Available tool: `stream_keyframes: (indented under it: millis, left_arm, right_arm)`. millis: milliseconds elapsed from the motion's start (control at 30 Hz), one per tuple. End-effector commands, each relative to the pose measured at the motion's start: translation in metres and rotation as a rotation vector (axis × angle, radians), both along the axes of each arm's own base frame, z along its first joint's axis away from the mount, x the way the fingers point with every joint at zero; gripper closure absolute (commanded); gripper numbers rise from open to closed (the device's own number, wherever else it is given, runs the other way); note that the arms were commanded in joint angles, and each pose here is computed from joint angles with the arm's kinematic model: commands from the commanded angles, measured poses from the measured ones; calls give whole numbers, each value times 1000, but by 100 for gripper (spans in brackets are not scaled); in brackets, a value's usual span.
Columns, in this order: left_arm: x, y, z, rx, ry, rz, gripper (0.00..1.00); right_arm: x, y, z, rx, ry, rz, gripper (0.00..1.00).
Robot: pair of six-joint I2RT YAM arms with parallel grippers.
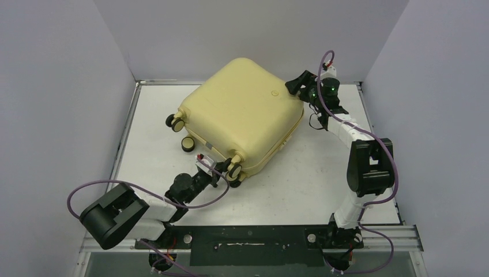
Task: Pack the luggage
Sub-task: Zip the luggage at the center of the board.
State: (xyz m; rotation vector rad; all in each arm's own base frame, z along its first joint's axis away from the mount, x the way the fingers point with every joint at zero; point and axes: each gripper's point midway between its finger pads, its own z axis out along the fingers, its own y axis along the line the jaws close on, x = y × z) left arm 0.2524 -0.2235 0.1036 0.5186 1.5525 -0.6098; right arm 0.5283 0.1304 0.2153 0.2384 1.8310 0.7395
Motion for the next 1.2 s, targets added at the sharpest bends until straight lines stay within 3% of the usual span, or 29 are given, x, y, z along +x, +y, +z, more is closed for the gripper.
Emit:
stream_keyframes:
  millis: [0, 333, 467, 667, 867, 967, 1167]
  left_arm:
    - [-24, -11, 7, 11, -26, -81, 100]
    - [-59, -27, 0, 57, -45, -136, 100]
    - [-69, -36, -5, 103, -72, -167, 100]
    - [-63, -36, 4, 82, -104, -134, 100]
    - [-59, -31, 8, 89, -120, -108, 100]
    - [-59, -28, 9, 88, -125, -99, 100]
    - [-61, -22, 13, 70, -139, -91, 100]
  right_arm:
    - [-46, 43, -66, 30, 254, 123, 27]
    - [-55, 44, -82, 67, 303, 96, 26]
    - [-59, 34, -81, 40, 320, 44, 19]
    - [-73, -7, -48, -60, 326, -155, 7]
    - [-113, -37, 11, -151, 268, -327, 4]
    - [-152, -11, 27, -209, 260, -255, 4]
    - [-245, 89, 26, -169, 300, 125, 5]
